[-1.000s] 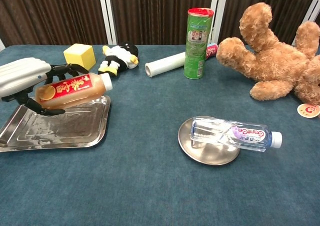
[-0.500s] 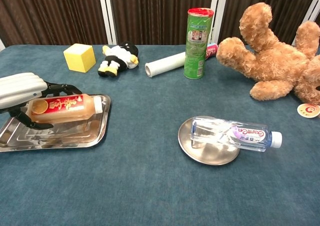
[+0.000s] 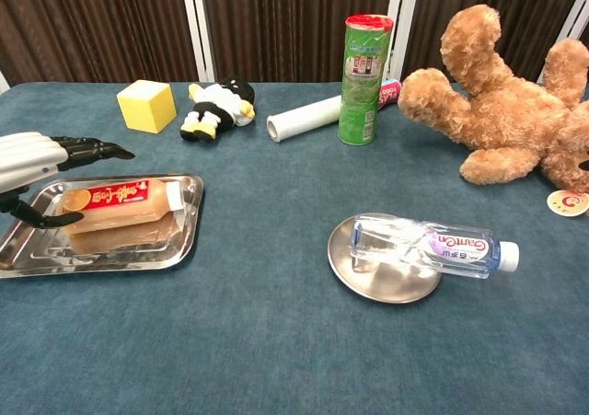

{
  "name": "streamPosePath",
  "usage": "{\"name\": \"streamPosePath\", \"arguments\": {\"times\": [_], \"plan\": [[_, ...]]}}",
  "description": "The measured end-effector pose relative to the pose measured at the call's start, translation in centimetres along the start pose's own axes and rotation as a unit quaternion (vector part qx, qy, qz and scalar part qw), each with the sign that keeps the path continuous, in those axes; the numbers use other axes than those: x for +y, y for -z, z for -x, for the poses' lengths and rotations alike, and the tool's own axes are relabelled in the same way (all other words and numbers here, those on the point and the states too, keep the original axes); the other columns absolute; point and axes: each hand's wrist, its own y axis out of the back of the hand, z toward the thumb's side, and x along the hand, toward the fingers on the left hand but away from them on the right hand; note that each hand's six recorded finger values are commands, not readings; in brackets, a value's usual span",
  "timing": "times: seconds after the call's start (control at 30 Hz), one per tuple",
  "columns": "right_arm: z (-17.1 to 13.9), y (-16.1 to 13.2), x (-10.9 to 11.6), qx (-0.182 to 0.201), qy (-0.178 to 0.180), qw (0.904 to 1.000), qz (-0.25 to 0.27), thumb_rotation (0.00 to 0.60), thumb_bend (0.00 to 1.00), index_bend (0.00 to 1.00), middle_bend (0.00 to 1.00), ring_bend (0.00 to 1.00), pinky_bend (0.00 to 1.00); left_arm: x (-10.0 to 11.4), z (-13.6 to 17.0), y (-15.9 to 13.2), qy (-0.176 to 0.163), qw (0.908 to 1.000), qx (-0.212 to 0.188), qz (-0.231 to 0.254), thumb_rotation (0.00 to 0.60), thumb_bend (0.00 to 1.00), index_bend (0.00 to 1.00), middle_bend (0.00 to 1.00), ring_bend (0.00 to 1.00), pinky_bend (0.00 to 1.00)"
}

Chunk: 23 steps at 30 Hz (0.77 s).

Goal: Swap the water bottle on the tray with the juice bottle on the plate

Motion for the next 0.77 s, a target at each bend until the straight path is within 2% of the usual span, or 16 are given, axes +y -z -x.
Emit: {"name": "streamPosePath", "arguments": {"times": [0.17,0.43,0.6,0.77], "plan": [[-0.1,0.0,0.2,0.000,0.006,1.0000,-0.002,0.600,0.22,0.00,0.00,0.00,0.01,0.9,1.0,0.0,-0.026,0.9995,0.001,0.021,0.600,0.37,0.00,0.04,0.03,0.16],[-0.8,0.0,0.9,-0.013,0.043,0.9984,-0.036,0.600,0.22,0.00,0.00,0.00,0.00,3.1,5.8,-1.6,-0.123,0.9881,0.040,0.084,0.600,0.37,0.00,0.00,0.00,0.12],[-1.7,0.2,1.2,-0.032,0.078,0.9942,-0.066,0.600,0.22,0.00,0.00,0.00,0.00,3.9,10.2,-3.4,-0.146,0.9765,0.112,0.112,0.600,0.37,0.00,0.00,0.00,0.09],[-1.8,-0.2,0.5,-0.027,0.073,0.9939,-0.078,0.600,0.22,0.00,0.00,0.00,0.00,5.7,14.0,-4.1,-0.131,0.9683,0.190,0.095,0.600,0.38,0.00,0.00,0.00,0.08]]}}
